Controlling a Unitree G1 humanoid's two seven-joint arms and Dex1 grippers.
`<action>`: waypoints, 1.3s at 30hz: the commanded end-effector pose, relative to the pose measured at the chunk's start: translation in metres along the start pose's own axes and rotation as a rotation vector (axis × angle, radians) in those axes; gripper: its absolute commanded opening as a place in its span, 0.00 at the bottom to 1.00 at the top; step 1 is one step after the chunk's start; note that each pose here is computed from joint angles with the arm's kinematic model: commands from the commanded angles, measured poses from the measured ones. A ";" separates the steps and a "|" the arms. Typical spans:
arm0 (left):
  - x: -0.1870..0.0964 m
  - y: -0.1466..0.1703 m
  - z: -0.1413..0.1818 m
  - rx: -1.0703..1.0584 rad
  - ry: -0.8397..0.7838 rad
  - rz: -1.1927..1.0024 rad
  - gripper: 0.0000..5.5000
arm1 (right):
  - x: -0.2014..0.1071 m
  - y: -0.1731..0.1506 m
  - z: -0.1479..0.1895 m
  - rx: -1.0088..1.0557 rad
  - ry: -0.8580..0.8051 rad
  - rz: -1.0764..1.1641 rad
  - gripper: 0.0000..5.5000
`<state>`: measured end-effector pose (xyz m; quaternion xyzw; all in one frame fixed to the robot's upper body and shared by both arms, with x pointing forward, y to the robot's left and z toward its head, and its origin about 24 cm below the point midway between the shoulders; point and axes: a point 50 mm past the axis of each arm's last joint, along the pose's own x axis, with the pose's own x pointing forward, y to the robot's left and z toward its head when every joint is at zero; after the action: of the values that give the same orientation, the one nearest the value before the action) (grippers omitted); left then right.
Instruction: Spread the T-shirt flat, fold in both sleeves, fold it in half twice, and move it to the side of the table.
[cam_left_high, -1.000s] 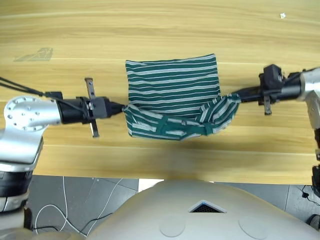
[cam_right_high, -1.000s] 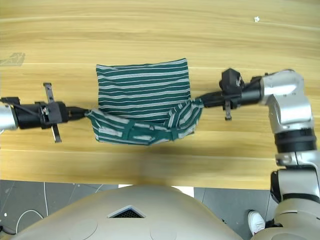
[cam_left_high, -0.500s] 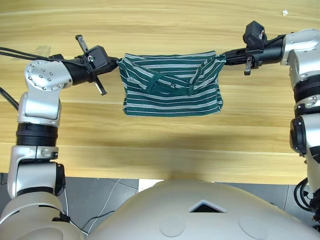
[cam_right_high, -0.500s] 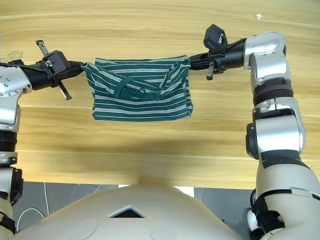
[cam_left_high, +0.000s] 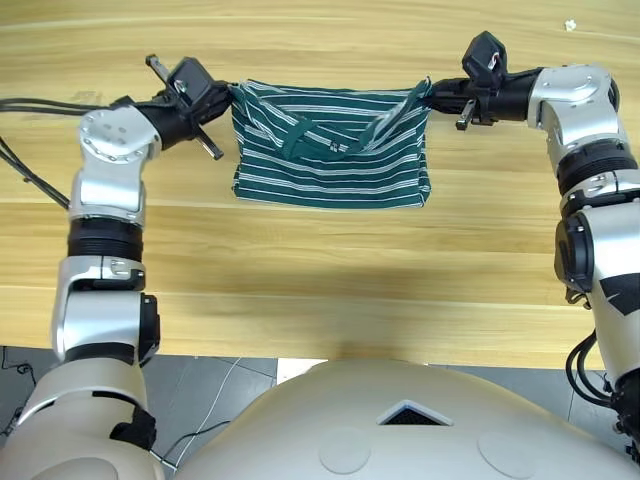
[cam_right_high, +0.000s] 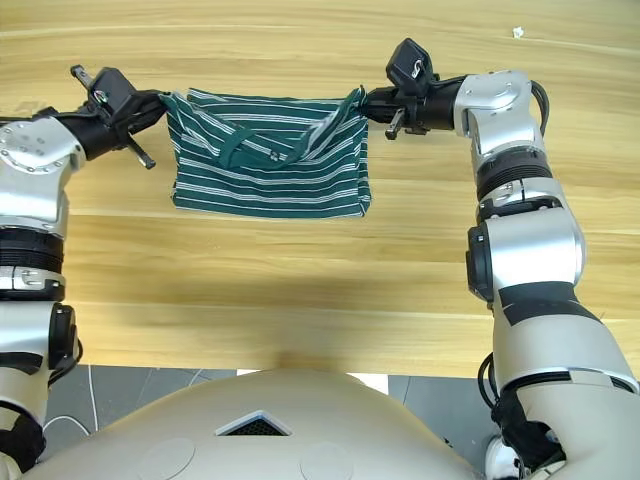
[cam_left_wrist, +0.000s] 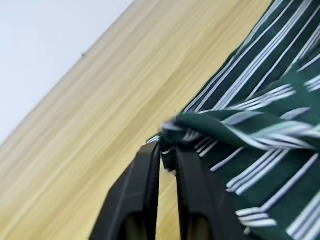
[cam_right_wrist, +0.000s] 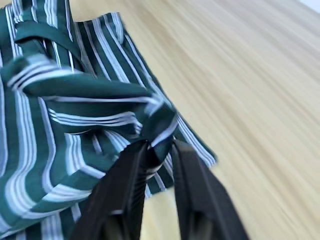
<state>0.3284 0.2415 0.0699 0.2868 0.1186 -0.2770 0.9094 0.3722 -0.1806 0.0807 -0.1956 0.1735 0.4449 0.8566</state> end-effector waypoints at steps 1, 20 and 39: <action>0.008 0.008 -0.006 -0.131 0.022 0.168 0.22 | -0.004 -0.001 -0.020 -0.011 0.076 -0.099 0.29; 0.004 -0.011 -0.015 -0.368 -0.120 0.399 0.67 | 0.039 0.036 0.002 -0.356 -0.057 -0.115 0.87; -0.005 -0.070 0.016 -0.185 -0.185 0.302 0.67 | -0.033 0.142 -0.050 -0.914 0.157 0.710 0.87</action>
<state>0.3041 0.1962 0.0640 0.1733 -0.0009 -0.1404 0.9748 0.3106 -0.1486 0.0633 -0.5730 0.0000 0.5725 0.5864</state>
